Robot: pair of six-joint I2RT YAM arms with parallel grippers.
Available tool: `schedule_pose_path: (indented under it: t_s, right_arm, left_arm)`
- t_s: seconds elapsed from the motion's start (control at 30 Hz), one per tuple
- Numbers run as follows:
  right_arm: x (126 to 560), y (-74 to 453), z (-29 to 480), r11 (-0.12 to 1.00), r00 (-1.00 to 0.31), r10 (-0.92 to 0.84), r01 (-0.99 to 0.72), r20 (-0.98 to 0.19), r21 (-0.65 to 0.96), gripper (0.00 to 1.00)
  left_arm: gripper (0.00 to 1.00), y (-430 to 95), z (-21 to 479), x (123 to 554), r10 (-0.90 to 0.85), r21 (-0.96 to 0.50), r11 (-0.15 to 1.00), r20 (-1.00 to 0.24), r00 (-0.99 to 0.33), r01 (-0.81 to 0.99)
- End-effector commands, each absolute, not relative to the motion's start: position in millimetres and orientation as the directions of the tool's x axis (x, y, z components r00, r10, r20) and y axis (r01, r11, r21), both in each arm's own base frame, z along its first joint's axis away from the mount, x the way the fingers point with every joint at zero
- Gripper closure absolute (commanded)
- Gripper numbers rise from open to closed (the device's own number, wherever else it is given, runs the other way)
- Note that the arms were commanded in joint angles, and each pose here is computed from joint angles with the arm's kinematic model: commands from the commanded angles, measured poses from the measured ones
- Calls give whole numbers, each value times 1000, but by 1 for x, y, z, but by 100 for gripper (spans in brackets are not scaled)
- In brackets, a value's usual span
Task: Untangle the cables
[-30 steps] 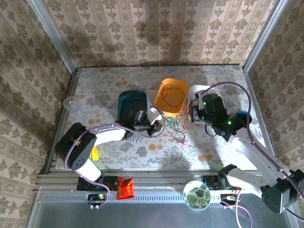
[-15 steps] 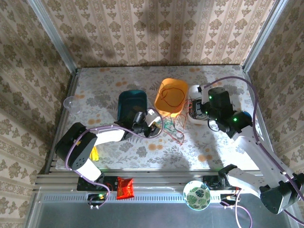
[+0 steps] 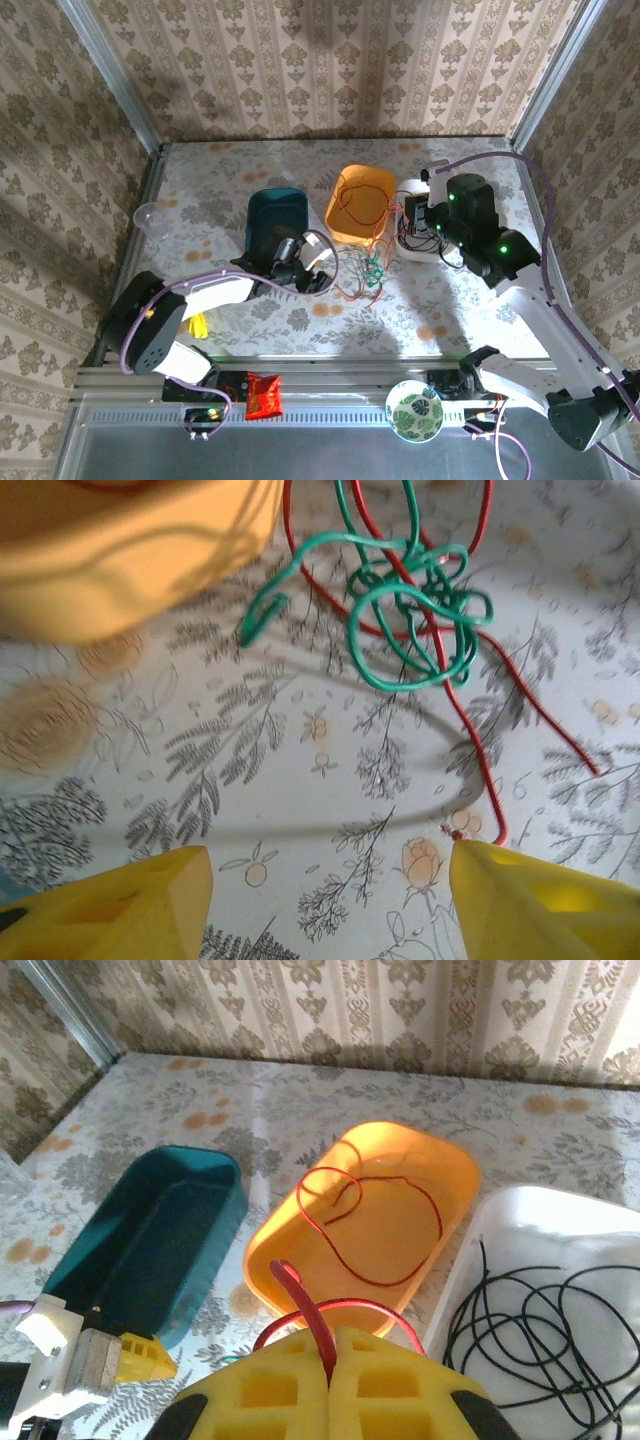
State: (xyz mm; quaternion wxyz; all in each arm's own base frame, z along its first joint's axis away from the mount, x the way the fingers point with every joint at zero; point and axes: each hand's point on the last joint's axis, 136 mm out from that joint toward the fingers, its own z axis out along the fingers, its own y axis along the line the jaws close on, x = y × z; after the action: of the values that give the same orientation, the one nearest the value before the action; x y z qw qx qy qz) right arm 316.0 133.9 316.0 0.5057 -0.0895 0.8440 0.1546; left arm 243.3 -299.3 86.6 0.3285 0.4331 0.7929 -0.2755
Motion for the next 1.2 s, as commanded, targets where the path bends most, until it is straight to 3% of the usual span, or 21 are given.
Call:
schedule_pose_path:
  t_s: [0.0,0.17,0.47,0.53,0.67,0.7,0.97,1.17]
  right_arm:
    - [311,140,349,914,-414,49,-349,-909,208,100]
    - [312,146,346,900,-435,79,-356,-897,251,100]
    - [314,146,345,899,-435,119,-335,-892,283,100]
    - [314,144,343,902,-439,119,-327,-891,281,100]
    - [314,138,338,915,-444,130,-291,-886,280,100]
    - [314,135,338,920,-439,136,-278,-888,278,100]
    - [309,75,360,977,-281,195,-23,-940,210,100]
    - [297,24,381,960,-147,240,182,-960,212,100]
  left_arm:
    - [34,-311,119,246,470,-129,438,-811,-348,890]
    - [33,-339,140,255,467,-83,374,-843,-266,924]
    - [37,-380,99,267,502,-151,306,-813,-294,940]
    - [46,-384,91,271,499,-167,312,-809,-311,935]
    - [97,-391,84,278,472,-195,333,-812,-342,922]
    - [100,-391,82,280,470,-199,346,-809,-353,917]
    - [100,-348,65,268,528,-155,444,-750,-398,882]
    - [100,-312,49,246,577,-177,495,-665,-474,851]
